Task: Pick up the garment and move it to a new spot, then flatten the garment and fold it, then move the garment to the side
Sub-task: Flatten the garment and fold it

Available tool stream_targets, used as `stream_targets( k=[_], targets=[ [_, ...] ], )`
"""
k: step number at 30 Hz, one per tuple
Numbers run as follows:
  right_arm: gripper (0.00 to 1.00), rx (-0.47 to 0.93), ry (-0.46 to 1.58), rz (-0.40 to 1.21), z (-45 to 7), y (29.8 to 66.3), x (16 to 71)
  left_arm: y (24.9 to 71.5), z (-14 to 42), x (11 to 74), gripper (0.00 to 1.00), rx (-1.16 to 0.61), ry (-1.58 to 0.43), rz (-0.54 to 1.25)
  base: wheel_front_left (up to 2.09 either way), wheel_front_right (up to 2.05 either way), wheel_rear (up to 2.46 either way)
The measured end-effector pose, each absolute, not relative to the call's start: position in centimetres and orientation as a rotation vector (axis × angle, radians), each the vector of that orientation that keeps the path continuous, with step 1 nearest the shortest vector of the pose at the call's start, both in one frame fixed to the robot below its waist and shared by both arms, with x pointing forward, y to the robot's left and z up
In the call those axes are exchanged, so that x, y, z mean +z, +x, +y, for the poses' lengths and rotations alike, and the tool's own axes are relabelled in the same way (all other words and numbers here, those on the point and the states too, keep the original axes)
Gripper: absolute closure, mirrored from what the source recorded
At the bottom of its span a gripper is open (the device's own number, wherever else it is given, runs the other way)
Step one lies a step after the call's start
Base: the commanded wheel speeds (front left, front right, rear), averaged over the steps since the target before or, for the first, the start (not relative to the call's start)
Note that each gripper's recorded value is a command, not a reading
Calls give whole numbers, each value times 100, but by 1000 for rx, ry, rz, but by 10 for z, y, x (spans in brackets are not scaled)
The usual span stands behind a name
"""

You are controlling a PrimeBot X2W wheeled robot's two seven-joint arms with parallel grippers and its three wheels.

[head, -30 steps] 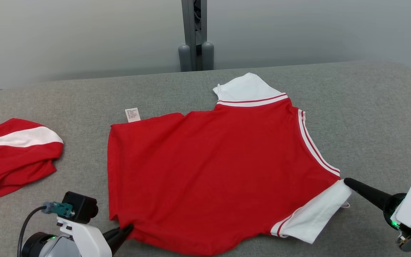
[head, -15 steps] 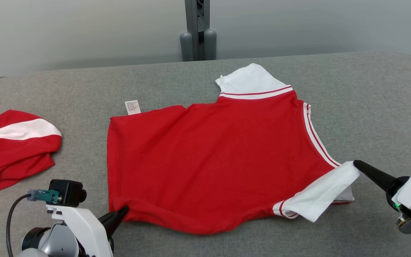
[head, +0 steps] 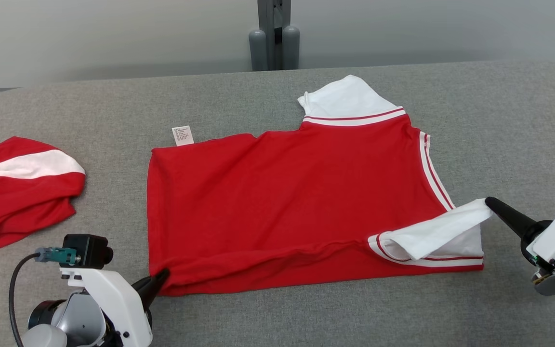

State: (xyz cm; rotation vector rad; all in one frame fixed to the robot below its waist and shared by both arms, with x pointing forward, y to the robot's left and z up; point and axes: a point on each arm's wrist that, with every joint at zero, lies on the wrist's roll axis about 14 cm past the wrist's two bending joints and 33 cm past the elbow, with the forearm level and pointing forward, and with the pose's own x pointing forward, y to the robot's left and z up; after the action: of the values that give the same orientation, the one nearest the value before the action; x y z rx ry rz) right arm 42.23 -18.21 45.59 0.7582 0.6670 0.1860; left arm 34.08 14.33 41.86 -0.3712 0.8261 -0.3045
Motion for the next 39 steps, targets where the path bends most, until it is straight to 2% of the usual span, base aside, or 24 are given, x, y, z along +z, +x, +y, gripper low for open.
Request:
stream_targets(
  k=[21, 34, 35, 36, 37, 38, 39],
  targets=[
    [100, 179, 712, 634, -175, 455, 439, 366, 150, 402, 100, -246, -358, 813, 0, 0, 0],
    [100, 169, 711, 624, -175, 464, 428, 375, 152, 392, 100, -216, -356, 806, 0, 0, 0],
    [100, 172, 709, 632, -174, 463, 426, 375, 152, 392, 91, -215, -360, 808, 0, 0, 0],
    [100, 167, 715, 631, -175, 463, 425, 374, 150, 392, 72, -214, -374, 809, 0, 0, 0],
    [88, 152, 727, 625, -177, 464, 424, 374, 148, 393, 53, -218, -386, 809, 0, 0, 0],
    [88, 140, 736, 609, -180, 466, 425, 376, 148, 394, 53, -212, -392, 798, 0, 0, 0],
    [0, 131, 754, 605, -181, 467, 426, 378, 151, 396, 14, -197, -396, 784, 0, 0, 0]
  ],
)
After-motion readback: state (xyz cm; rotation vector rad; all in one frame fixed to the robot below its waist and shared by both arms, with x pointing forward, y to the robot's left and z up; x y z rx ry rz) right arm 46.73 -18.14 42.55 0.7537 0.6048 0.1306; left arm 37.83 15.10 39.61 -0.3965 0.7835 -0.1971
